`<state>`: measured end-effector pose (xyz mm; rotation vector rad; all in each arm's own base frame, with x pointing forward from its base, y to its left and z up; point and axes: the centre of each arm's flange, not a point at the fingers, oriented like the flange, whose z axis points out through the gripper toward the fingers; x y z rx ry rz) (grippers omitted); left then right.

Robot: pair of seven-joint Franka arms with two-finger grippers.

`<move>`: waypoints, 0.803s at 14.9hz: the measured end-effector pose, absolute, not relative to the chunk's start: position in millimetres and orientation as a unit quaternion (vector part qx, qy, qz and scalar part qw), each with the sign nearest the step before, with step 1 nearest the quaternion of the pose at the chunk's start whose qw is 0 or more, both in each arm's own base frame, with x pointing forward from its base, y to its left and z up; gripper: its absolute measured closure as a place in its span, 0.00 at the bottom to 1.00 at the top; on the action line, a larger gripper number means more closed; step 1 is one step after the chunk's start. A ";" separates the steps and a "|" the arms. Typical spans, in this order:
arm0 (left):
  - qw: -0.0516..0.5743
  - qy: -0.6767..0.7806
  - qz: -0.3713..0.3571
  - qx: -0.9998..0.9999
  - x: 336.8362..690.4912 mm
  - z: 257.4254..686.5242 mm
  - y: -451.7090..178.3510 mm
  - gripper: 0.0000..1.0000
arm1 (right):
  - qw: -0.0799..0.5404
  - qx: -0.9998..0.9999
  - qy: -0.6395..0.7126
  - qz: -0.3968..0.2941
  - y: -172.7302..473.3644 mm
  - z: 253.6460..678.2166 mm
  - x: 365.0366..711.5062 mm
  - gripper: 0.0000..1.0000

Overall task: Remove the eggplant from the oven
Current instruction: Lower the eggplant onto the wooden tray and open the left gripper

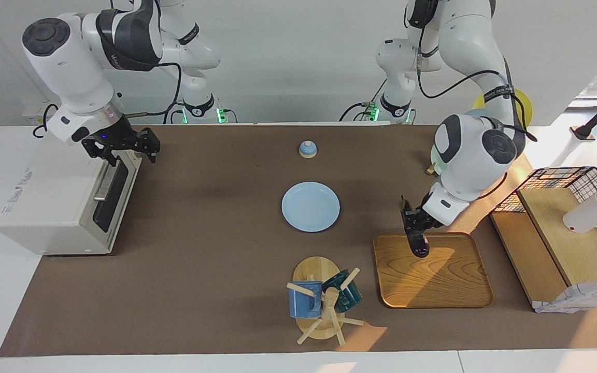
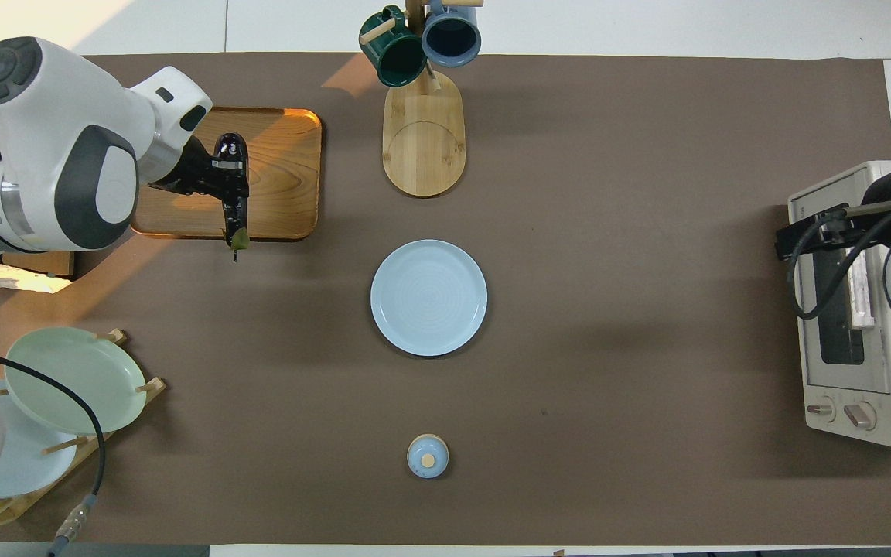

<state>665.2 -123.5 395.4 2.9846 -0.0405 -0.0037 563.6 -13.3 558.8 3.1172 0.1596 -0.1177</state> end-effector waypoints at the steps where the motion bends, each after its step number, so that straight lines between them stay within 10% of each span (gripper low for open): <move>1: 0.075 -0.011 -0.002 0.997 673.7 386.9 -113.4 0.65 | 0.007 0.998 0.048 -0.036 -16.4 560.6 564.9 0.00; 12: 0.066 -0.039 0.021 0.997 700.2 321.2 -110.1 0.65 | 0.003 1.000 0.014 -0.014 -54.6 594.3 552.8 0.00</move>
